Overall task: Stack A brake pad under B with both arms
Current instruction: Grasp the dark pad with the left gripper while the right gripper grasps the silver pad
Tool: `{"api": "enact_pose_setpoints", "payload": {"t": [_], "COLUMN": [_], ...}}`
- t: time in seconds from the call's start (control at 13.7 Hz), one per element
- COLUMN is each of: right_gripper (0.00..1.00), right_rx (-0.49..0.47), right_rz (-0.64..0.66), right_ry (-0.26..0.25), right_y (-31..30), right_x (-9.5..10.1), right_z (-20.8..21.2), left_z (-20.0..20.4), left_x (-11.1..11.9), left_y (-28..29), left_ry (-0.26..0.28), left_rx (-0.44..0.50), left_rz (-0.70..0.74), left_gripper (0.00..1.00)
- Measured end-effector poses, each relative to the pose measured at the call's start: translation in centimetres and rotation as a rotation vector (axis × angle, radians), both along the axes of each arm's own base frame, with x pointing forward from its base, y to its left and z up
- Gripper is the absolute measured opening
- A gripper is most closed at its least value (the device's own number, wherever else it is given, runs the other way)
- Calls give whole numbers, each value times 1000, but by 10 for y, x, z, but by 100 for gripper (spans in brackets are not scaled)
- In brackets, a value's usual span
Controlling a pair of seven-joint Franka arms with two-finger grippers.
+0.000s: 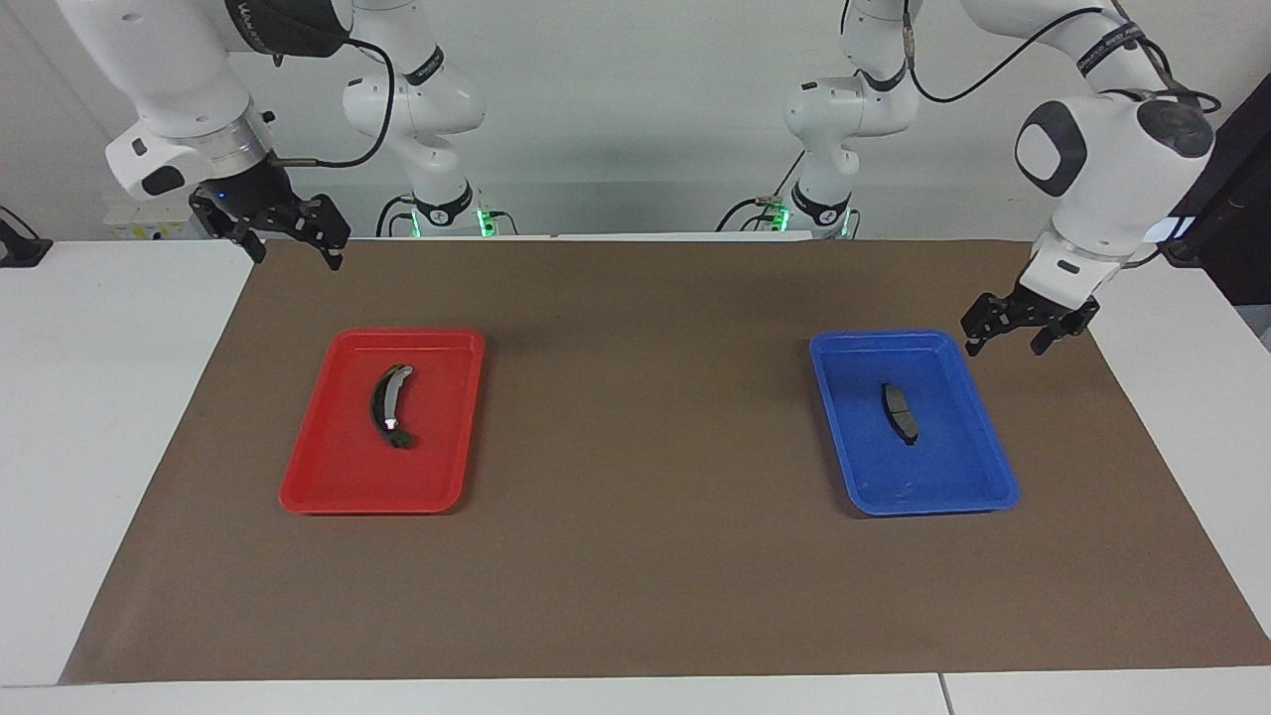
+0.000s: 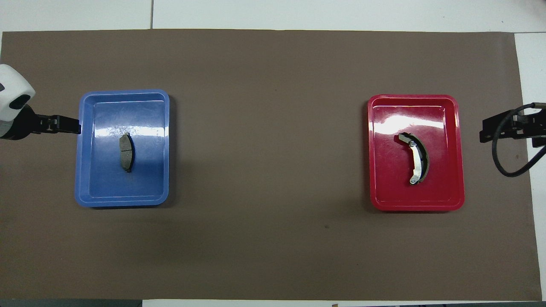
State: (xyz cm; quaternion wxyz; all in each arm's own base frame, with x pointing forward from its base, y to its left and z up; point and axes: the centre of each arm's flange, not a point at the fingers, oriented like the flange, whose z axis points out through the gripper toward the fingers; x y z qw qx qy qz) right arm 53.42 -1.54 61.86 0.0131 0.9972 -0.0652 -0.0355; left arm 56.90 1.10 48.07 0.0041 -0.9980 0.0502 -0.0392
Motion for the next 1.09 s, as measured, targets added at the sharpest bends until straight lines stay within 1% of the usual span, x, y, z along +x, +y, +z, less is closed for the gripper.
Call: {"api": "enact_pose_setpoints", "payload": {"t": [0.15, 0.22, 0.36, 0.51, 0.58, 0.66, 0.73, 0.87, 0.95, 1.09], "right_gripper": [100, 100, 100, 100, 100, 100, 100, 100, 100, 100], "right_rx": [2, 4, 6, 8, 8, 7, 6, 5, 4, 2], "right_rz": [3, 6, 22, 85, 116, 137, 154, 189, 204, 215], "right_ry": [-49, -60, -58, -55, -71, -90, -105, -103, -99, -99], "right_y": [0, 1, 6, 13, 13, 12, 11, 10, 7, -1], "right_x": [1, -1, -6, -4, -2, -1, -3, -9, -9, -9], "right_z": [-22, -42, -90, -142, -170, -196, -223, -265, -279, -301], "left_z": [-34, -52, -82, -109, -124, -138, -149, -163, -167, -170], "left_x": [1, 2, 5, 6, 5, 2, -3, -12, -14, -17], "left_y": [-13, -22, -31, -31, -31, -32, -33, -34, -35, -40], "left_ry": [-12, -8, 13, -4, -14, -13, -1, 24, 32, 35], "left_rx": [1, 2, 3, 5, 5, 5, 5, 4, 3, 1], "left_rz": [-23, -37, -52, -52, -53, -54, -52, -24, -11, 17], "left_gripper": [100, 100, 100, 100, 100, 100, 100, 100, 100, 96]}}
